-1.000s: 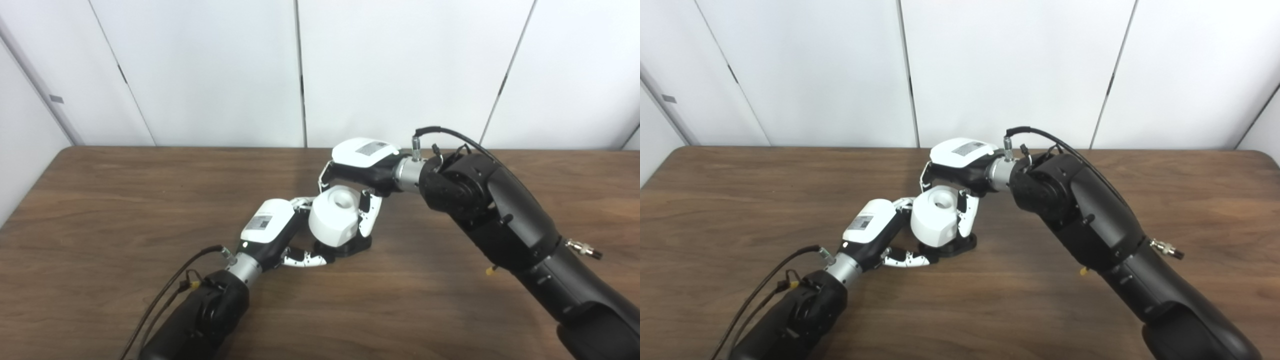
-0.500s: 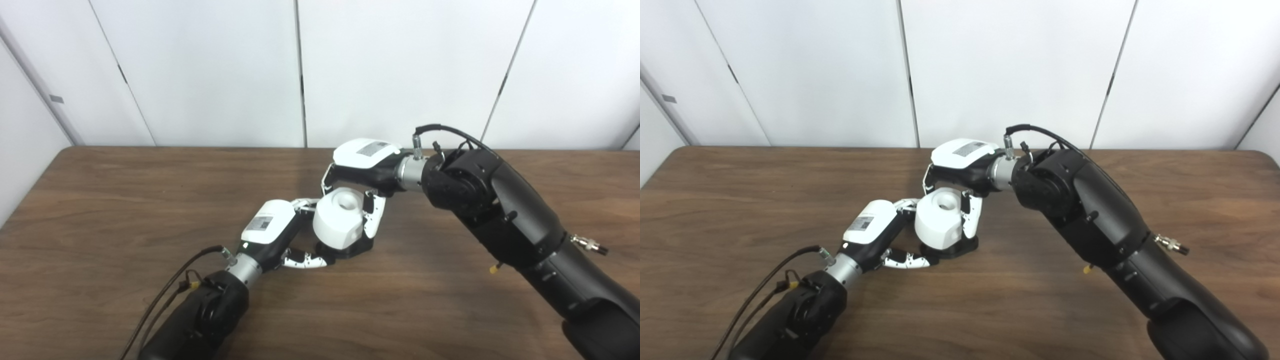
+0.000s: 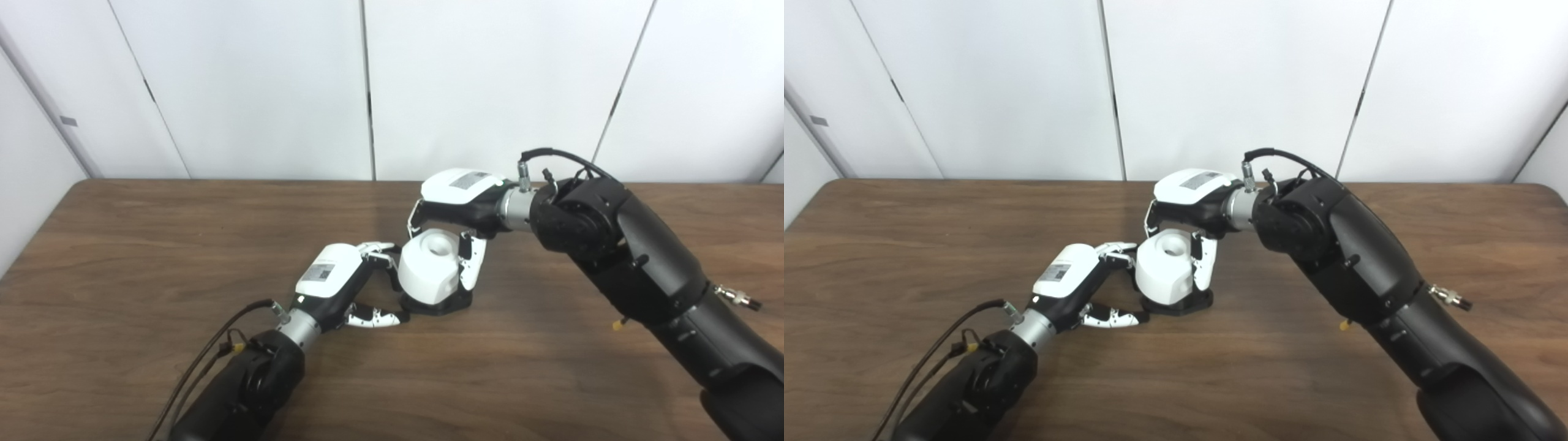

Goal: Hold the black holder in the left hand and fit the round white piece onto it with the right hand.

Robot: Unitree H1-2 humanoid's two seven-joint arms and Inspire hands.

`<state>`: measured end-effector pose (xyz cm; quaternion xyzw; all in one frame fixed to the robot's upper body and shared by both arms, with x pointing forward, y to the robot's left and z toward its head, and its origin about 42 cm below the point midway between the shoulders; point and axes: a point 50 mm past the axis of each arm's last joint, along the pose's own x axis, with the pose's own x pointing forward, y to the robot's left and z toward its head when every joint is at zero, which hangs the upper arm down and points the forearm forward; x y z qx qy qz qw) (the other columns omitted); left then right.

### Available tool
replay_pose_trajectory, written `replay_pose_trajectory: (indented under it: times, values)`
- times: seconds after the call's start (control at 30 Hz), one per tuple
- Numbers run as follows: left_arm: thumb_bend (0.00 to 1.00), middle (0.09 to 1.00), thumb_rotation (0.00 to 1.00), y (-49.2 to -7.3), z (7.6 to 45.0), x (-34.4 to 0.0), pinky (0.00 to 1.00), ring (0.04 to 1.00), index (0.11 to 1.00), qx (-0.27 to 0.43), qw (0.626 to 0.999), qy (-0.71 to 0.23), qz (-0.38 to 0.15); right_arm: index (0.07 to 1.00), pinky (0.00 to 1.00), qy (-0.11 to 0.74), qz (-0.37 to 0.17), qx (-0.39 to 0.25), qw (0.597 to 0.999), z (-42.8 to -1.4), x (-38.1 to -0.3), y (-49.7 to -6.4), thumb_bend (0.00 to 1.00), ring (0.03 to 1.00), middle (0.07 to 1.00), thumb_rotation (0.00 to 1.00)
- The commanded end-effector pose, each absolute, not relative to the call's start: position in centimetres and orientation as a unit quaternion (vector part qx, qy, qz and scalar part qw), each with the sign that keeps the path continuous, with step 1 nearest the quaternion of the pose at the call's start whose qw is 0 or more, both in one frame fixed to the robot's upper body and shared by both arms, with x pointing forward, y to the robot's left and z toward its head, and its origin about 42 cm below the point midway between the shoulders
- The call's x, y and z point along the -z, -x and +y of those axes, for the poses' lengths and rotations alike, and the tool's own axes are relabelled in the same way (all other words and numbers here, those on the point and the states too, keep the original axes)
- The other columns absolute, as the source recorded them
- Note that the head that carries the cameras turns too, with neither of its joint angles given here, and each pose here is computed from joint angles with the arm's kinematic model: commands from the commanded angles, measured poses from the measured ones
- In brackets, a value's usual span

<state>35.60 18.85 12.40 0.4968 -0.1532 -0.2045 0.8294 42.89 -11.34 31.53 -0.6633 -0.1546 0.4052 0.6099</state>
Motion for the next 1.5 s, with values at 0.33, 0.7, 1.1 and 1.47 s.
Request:
replay_pose_trajectory:
  times: [0.33,0.7,1.1,1.47]
  values:
    - [0.52,0.844,0.07,-34.0,19.1,-9.1,0.7,0.857,0.484,0.26,0.816,-0.51,-0.08,0.485,0.8,0.676,-0.189,-0.378,0.604,-11.2,-35.4,-43.0,0.52,0.849,0.755,0.14]
    - [0.52,0.834,0.07,-34.5,18.9,-9.2,0.68,0.848,0.482,0.25,0.827,-0.493,-0.102,0.484,0.81,0.662,-0.19,-0.367,0.625,-11.3,-35.4,-43.4,0.52,0.854,0.753,0.14]
    - [0.52,0.826,0.07,-34.6,18.8,-9.1,0.68,0.848,0.48,0.252,0.826,-0.495,-0.1,0.483,0.71,0.637,-0.223,-0.337,0.657,-11.4,-37.1,-43.7,0.52,0.815,0.743,0.14]
    - [0.52,0.824,0.07,-34.9,18.8,-9.2,0.68,0.844,0.481,0.253,0.83,-0.488,-0.101,0.481,0.73,0.628,-0.228,-0.324,0.67,-11.7,-38.6,-44.0,0.52,0.803,0.737,0.13]
